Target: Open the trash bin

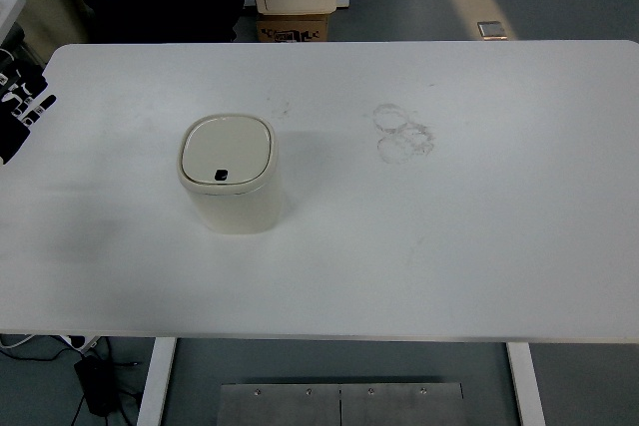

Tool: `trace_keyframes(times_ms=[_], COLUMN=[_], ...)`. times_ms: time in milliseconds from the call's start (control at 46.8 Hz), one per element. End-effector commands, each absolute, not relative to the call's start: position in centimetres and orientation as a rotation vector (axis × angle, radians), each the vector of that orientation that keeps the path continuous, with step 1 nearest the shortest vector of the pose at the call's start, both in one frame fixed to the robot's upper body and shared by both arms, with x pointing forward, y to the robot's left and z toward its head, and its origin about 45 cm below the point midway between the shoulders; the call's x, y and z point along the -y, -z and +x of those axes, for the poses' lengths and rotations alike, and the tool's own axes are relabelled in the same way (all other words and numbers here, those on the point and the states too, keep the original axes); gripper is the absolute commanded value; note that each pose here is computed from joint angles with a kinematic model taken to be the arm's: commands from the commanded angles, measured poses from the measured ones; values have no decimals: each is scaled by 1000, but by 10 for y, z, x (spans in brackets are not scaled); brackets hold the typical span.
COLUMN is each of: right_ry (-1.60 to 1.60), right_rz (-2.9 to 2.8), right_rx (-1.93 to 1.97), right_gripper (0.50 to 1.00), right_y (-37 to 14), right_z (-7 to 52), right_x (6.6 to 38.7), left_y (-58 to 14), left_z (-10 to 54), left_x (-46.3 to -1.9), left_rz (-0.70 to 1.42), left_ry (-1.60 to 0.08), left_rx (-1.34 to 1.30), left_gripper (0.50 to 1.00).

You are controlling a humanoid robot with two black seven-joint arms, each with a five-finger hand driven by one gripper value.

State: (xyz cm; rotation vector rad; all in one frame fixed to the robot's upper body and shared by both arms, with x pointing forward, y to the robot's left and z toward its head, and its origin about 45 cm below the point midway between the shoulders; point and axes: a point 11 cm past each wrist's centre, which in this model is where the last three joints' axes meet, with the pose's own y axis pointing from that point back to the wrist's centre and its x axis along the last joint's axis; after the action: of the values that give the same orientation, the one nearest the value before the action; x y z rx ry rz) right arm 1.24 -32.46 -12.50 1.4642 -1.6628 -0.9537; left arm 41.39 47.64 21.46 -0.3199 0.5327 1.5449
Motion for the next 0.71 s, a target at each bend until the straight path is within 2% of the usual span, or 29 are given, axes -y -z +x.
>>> trace_keyframes(times_ms=[0, 684], right_ry=[954, 954], right_rz=[1464, 1464], right_rx=[1663, 1663], right_gripper=[991, 991], right_y=[125, 125], right_z=[12, 12], right_x=[325, 325], left_y=[-214, -209], left_z=[413, 410], left_x=[-476, -477], left_rz=[-316, -313], left_ry=[-1544, -1552], left_rx=[-534, -544], left_gripper=[1000, 1000])
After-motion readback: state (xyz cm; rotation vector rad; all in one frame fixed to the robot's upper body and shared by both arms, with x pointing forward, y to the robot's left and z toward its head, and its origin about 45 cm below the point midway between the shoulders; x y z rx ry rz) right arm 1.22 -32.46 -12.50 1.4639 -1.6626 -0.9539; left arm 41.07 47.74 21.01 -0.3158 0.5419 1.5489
